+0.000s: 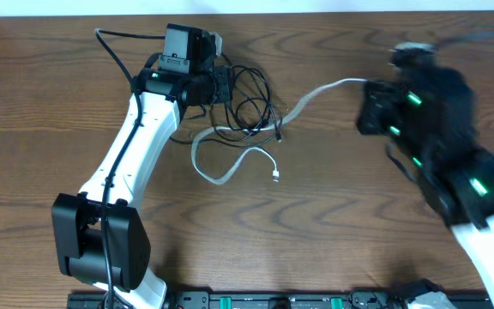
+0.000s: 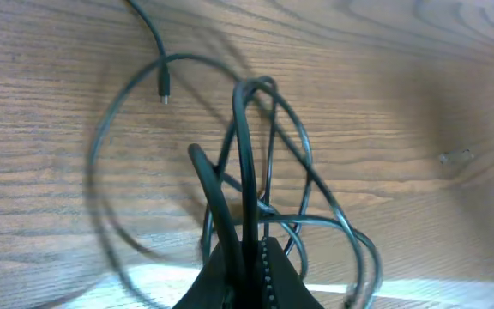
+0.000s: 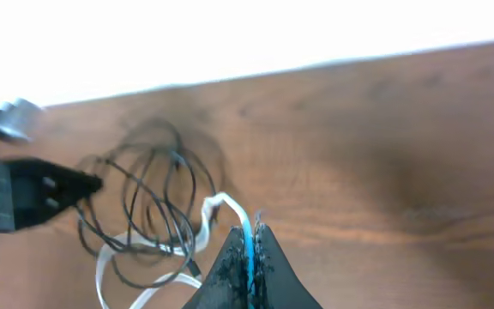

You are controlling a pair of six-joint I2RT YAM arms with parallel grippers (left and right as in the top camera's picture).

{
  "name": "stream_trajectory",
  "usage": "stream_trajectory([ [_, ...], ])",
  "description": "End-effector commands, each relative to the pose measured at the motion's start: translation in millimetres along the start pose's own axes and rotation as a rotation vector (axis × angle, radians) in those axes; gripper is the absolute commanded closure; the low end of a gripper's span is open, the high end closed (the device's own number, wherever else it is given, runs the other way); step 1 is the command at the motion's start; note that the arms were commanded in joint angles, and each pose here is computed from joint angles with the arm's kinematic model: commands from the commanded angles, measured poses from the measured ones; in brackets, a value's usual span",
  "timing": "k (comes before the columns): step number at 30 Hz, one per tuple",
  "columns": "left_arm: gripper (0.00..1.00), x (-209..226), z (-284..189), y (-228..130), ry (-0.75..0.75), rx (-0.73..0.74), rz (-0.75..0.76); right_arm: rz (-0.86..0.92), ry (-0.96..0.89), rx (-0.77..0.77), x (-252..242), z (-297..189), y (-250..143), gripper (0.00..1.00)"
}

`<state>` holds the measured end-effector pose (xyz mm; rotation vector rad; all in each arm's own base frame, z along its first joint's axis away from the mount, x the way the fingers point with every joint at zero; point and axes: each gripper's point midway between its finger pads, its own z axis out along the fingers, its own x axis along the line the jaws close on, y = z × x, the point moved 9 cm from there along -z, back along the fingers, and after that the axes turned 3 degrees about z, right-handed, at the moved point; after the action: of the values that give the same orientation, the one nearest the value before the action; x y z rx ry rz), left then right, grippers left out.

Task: Untangle cables
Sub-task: 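Pull the right gripper far rightward, drawing the white cable out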

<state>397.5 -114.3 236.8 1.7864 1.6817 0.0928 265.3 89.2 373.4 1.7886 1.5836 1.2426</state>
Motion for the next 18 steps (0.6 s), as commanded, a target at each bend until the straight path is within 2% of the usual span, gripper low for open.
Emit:
stream_trajectory([
  [1,0.93,3,2,0,0.023,-0.001,0.014,0.007,-0.039,-0.142,-11,-51,13,0.99],
  [12,0.93,5,2,1,0.048,-0.008,0.013,0.031,-0.102,-0.271,-30,-127,3,0.99],
  [18,0.93,17,0,8,0.175,-0.069,0.014,0.043,-0.165,-0.317,-39,-163,0,0.99],
])
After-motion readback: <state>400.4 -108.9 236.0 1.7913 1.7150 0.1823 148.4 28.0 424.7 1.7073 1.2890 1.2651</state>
